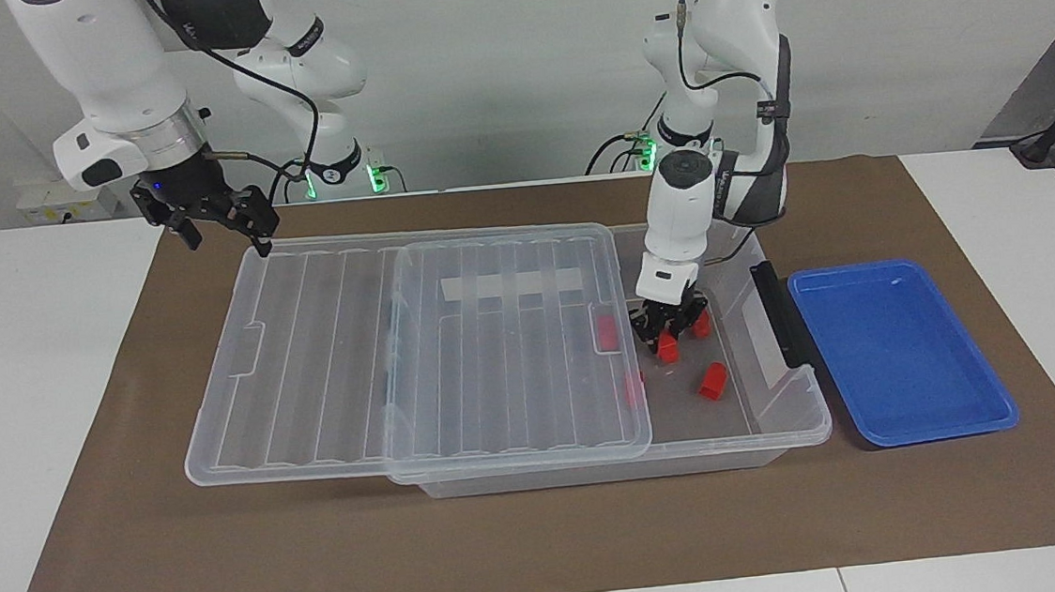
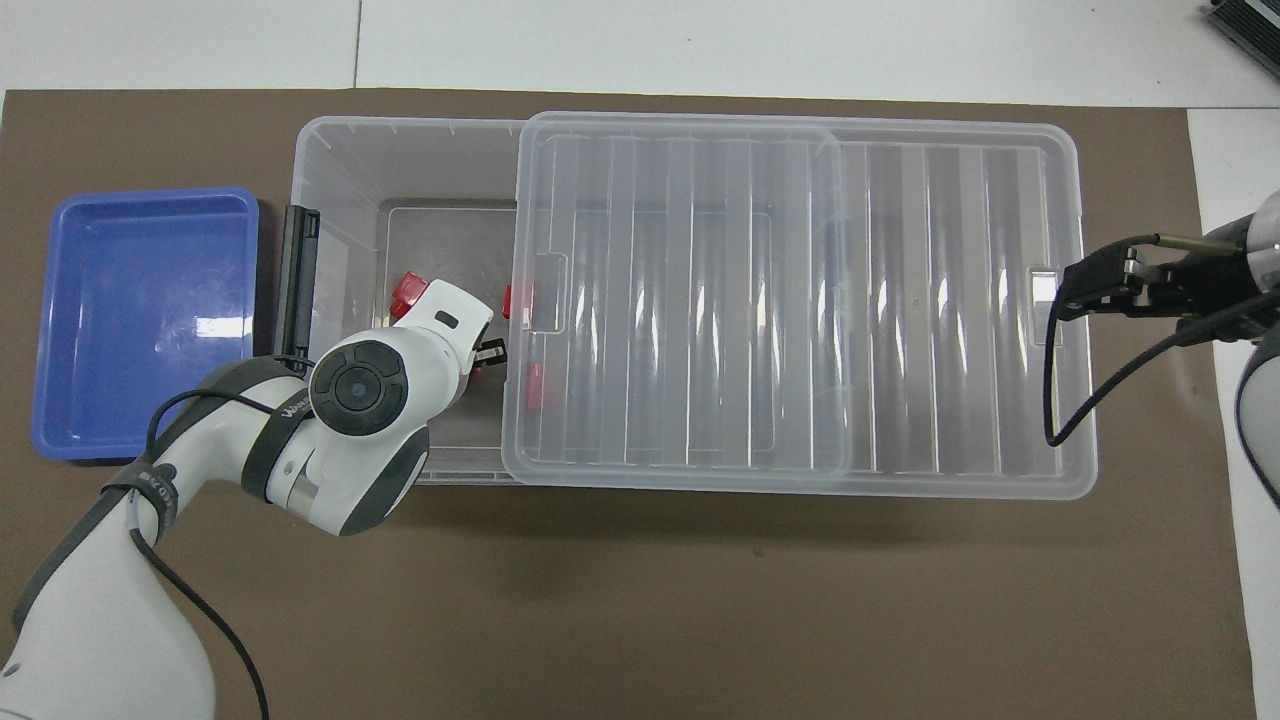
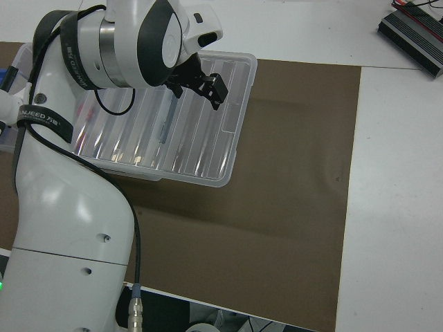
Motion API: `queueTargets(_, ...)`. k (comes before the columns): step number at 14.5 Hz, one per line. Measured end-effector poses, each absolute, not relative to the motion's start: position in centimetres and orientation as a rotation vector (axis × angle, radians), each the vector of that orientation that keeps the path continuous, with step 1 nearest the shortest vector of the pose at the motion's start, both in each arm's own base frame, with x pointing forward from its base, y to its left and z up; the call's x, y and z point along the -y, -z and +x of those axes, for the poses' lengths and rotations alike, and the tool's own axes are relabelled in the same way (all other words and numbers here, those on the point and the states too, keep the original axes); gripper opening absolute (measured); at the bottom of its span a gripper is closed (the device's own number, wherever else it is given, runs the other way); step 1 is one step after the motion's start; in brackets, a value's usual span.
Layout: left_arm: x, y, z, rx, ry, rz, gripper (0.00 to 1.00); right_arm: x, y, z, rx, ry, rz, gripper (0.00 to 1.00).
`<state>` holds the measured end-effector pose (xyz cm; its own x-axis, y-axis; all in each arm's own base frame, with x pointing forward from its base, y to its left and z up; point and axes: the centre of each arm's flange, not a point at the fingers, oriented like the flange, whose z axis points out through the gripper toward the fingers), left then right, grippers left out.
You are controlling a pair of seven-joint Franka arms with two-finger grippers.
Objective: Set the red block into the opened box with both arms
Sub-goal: 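Lower the red block into the open box and open the left gripper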
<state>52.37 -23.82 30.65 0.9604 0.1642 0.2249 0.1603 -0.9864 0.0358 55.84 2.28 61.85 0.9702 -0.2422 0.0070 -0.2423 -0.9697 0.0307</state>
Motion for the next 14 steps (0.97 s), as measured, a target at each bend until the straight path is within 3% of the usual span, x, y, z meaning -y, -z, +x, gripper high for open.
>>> queueTargets(6,23.9,-30.5,52.2,-0.200,-0.385,3.122,0.34,0.4,-60.8,56.4,0.453,-0.066,3.082,1.00)
queueTargets(10,23.8,-30.5,52.1,-0.200,-0.385,3.123,0.34,3.5,-58.4,57.1,0.453,-0.135,3.082,0.93)
queueTargets(13,23.6,-30.0,51.9,-0.203,-0.370,3.130,0.56,5.4,-56.0,57.3,0.476,-0.156,3.077,0.79)
queueTargets(14,23.5,-29.9,51.8,-0.203,-0.367,3.132,0.56,5.8,-55.5,57.3,0.482,-0.155,3.076,0.79)
